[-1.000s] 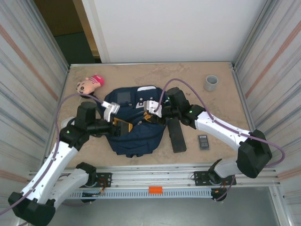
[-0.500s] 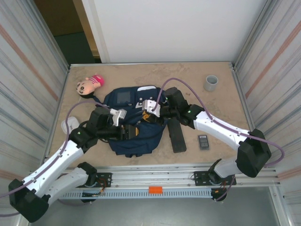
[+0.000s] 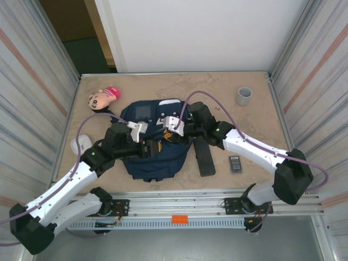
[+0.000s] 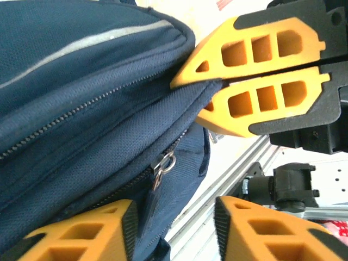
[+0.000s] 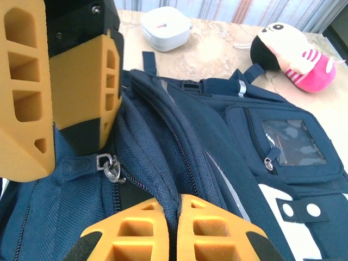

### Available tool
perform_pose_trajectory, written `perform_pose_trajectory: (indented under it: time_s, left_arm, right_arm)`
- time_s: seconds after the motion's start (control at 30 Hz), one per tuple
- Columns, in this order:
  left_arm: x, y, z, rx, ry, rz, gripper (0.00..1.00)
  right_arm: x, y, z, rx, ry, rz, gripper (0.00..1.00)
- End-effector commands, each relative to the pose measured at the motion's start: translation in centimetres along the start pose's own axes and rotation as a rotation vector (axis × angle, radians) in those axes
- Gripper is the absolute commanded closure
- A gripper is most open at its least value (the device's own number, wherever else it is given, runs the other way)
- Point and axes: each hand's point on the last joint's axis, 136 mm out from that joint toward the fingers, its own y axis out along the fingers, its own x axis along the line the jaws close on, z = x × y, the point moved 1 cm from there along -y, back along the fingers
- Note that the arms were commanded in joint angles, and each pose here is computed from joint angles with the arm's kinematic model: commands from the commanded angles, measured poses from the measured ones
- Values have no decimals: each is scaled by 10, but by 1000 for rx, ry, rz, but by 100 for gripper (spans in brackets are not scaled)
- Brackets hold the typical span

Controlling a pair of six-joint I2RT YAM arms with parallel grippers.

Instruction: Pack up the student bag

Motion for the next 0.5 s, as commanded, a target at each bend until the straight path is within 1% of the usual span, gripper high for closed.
perform_pose_trajectory:
  time_s: [0.0,0.07,0.13,0.23,0.3,0.37,0.43,0.47]
  left_arm:
    - [11,2,-11,-47,25,-81,51]
    - [16,4,-9,-32,23,-101,53]
    - [18,7,-6,-16,25,-111,56]
    - [25,11,-1,10,43,-177,64]
    - [29,13,2,23,56,-214,73]
    - [33,12,1,28,50,-244,87]
    - [40,7,1,29,48,-302,97]
    - [45,3,1,30,49,-343,100]
  right_arm:
    - [-6,-9,-46,-130,-28,9,100]
    - [-6,-10,-47,-132,-28,12,100]
    - [-5,-11,-48,-133,-30,13,100]
    - [-6,-14,-51,-139,-34,20,100]
    - [-5,-16,-54,-147,-38,18,100]
    - [-5,-17,-54,-146,-43,16,100]
    - [-6,-20,-51,-136,-47,20,100]
    - [-8,-23,-49,-132,-45,23,100]
